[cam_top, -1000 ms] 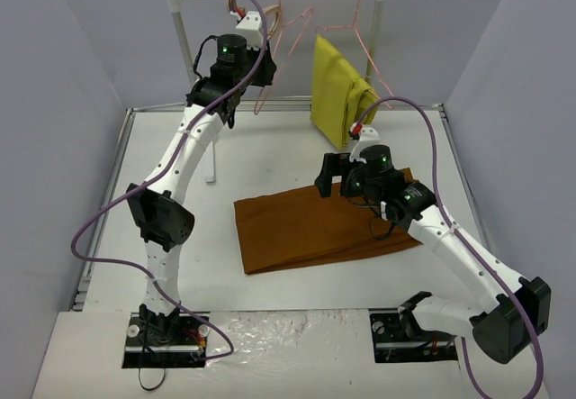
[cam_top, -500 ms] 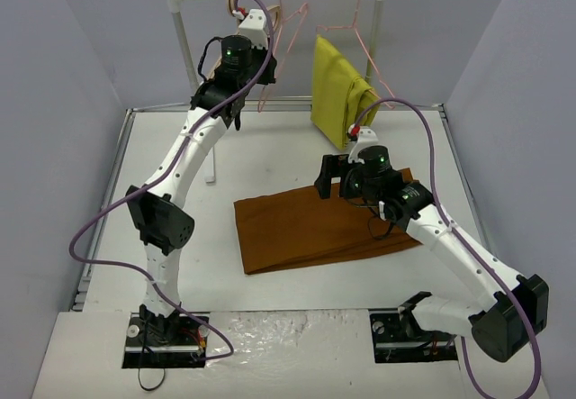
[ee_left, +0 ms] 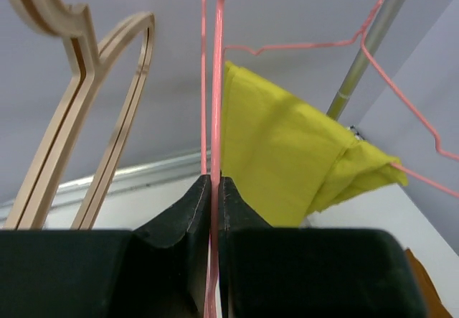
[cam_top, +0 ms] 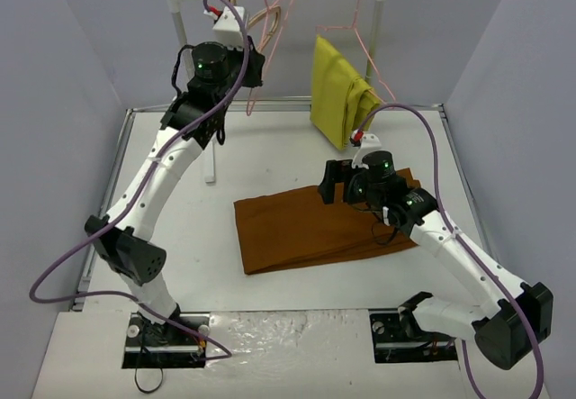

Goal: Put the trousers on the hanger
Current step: Pick up the hanger from the clothesline.

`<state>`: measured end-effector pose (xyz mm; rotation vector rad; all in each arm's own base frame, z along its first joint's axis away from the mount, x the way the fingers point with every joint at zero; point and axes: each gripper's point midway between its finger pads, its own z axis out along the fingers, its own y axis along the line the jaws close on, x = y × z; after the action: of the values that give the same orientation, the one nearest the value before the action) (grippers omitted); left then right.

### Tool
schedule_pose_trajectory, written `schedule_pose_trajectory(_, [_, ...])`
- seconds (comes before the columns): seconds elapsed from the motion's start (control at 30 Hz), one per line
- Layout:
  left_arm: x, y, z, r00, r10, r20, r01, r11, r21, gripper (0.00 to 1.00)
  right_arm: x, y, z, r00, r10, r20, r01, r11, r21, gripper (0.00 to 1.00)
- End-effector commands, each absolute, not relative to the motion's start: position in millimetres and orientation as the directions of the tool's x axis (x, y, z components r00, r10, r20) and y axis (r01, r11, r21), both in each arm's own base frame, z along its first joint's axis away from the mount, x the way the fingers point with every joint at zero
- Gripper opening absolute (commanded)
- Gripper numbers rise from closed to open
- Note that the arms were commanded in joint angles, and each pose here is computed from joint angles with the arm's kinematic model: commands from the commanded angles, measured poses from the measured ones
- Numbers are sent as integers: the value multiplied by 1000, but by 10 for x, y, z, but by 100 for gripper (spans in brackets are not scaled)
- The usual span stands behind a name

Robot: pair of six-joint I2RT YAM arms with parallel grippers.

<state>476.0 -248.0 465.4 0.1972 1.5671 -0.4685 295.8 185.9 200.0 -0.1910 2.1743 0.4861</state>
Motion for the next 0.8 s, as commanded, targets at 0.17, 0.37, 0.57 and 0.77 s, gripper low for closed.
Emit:
schedule_pose_trajectory(0.17, [4053, -2282, 4299, -188, -180, -966, 403, 883, -243, 2, 2959, 1837, 1978, -599, 27, -800, -311, 913, 264, 99])
schedule_pose_trajectory(0.37, [3449, -2134, 3880, -261, -128, -957, 384, 896, -225, 2, 3059, 1956, 1627, -635, 52, -771, -280, 915, 292, 96])
schedule_pose_trajectory(0.57, [2950, -1912, 3257, -357, -132, -925, 346, 901, -262, 2, 3132, 1915, 911, -707, 115, -698, -144, 942, 302, 94])
schedule_pose_trajectory(0.77, [2604, -1689, 2681, -400, -149, -904, 290, 916, -279, 2, 3183, 1401, 227, -743, 278, -609, 171, 958, 228, 89])
